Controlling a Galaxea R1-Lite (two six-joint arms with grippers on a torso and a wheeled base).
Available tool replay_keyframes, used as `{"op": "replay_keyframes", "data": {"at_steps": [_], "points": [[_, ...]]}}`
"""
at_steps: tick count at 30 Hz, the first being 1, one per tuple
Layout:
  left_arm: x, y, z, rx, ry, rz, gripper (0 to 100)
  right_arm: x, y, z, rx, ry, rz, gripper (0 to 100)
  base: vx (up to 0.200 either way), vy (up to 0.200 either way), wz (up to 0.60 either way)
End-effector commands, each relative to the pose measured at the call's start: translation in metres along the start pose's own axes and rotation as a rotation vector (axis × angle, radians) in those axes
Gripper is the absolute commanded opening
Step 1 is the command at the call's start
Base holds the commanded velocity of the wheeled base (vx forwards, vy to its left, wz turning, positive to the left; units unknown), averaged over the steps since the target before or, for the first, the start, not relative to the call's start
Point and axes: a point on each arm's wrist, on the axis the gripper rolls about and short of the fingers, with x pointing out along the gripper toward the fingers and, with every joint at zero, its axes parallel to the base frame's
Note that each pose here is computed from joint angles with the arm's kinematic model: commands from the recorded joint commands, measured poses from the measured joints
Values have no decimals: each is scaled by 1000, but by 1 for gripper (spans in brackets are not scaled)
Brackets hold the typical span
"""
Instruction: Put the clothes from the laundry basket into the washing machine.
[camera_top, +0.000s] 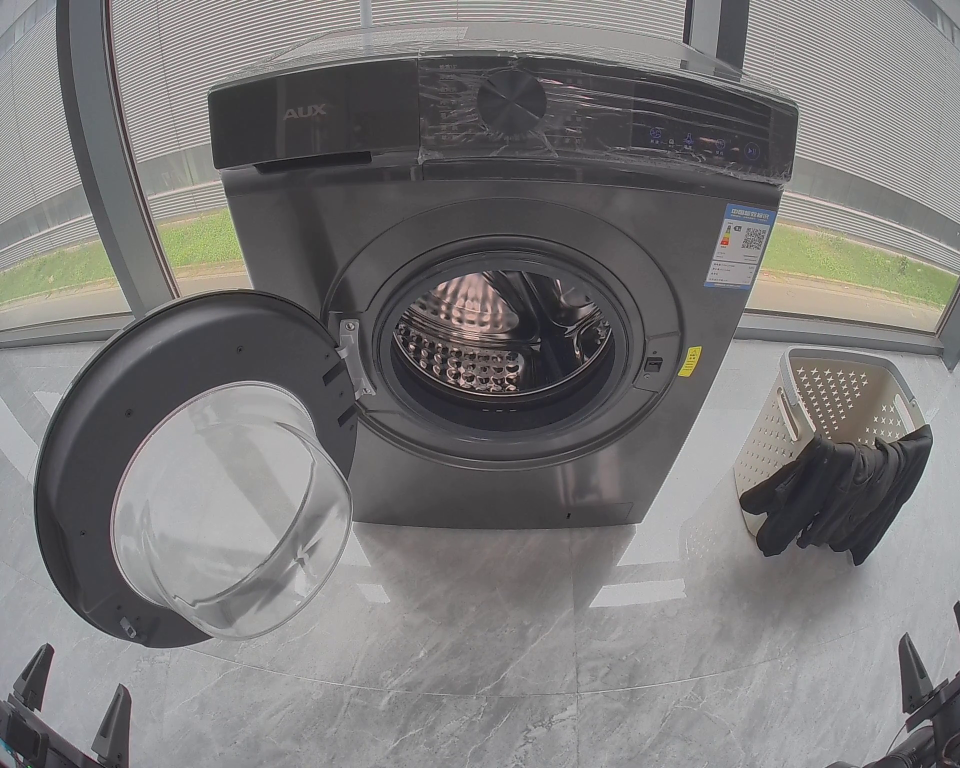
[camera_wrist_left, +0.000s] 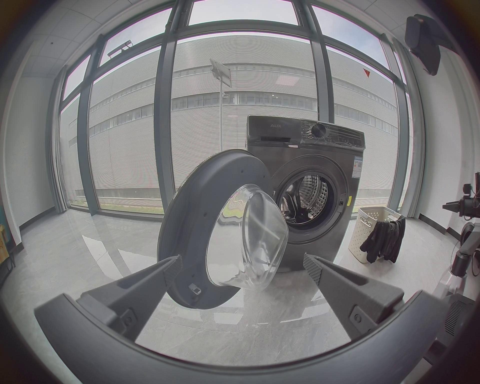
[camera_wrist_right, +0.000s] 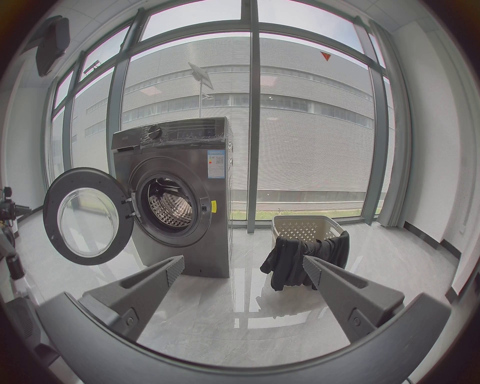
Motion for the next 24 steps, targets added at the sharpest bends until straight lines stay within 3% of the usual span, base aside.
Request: {"op": "replay_keyframes", "data": {"at_steps": [1,8,24], "points": [[0,0,-5,-3,-1,-2,100,-3,1,-10,46,10,14,100,0,0,0],[0,0,-5,7,-1,1,100,-3,1,-10,44,30,29,100,0,0,0],[0,0,-5,2,-1,4,100,-3,1,-11,43,30,26,100,0,-200,0]]}}
